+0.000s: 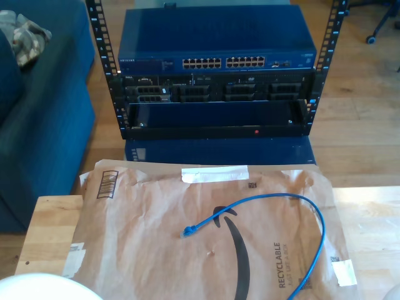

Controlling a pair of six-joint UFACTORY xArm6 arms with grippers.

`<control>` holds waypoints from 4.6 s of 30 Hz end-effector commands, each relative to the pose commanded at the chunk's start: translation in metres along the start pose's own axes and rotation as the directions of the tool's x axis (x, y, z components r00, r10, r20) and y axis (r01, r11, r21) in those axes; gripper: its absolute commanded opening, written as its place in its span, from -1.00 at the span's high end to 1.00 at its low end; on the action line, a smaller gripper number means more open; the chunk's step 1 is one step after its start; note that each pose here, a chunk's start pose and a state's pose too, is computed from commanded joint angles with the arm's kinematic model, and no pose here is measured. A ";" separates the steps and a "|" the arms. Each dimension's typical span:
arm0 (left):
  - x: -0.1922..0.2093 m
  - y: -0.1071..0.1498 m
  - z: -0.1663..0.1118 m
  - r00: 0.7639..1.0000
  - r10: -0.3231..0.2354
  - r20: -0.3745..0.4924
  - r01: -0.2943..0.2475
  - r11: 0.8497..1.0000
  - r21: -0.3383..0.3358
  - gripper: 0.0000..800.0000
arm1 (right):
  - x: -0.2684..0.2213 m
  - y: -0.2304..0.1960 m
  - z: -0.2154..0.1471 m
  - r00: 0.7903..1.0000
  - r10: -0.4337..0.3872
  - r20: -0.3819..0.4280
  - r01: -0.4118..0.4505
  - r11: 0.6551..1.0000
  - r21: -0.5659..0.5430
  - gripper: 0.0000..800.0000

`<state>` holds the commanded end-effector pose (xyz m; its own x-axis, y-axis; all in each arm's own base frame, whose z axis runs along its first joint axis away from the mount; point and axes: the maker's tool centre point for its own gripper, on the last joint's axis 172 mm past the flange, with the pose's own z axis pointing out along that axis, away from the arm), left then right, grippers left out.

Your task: Grab the cable and plug it in

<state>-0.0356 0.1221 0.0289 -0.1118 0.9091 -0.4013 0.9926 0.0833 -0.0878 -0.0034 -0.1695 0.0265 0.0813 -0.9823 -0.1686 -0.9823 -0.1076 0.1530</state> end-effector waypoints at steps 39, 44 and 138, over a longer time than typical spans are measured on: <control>0.000 0.000 0.000 1.000 0.001 0.001 -0.001 1.000 0.001 -1.00 | 0.000 0.000 0.000 1.000 0.000 0.000 0.000 1.000 0.000 -1.00; 0.000 -0.001 -0.001 1.000 -0.004 0.000 0.004 1.000 0.001 -1.00 | 0.005 0.001 -0.006 1.000 0.004 -0.009 -0.004 1.000 0.000 -0.99; -0.164 0.281 -0.089 0.963 0.092 -0.252 -0.023 0.964 0.265 -1.00 | -0.423 -0.417 -0.058 0.948 -0.266 -0.175 0.269 0.963 -0.008 -0.98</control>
<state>0.2657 0.0324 0.1513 -0.0047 0.9863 -0.1646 0.9470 -0.0485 -0.3175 0.3816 0.2819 0.0907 0.3681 -0.9293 -0.0299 -0.9229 -0.3691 0.1100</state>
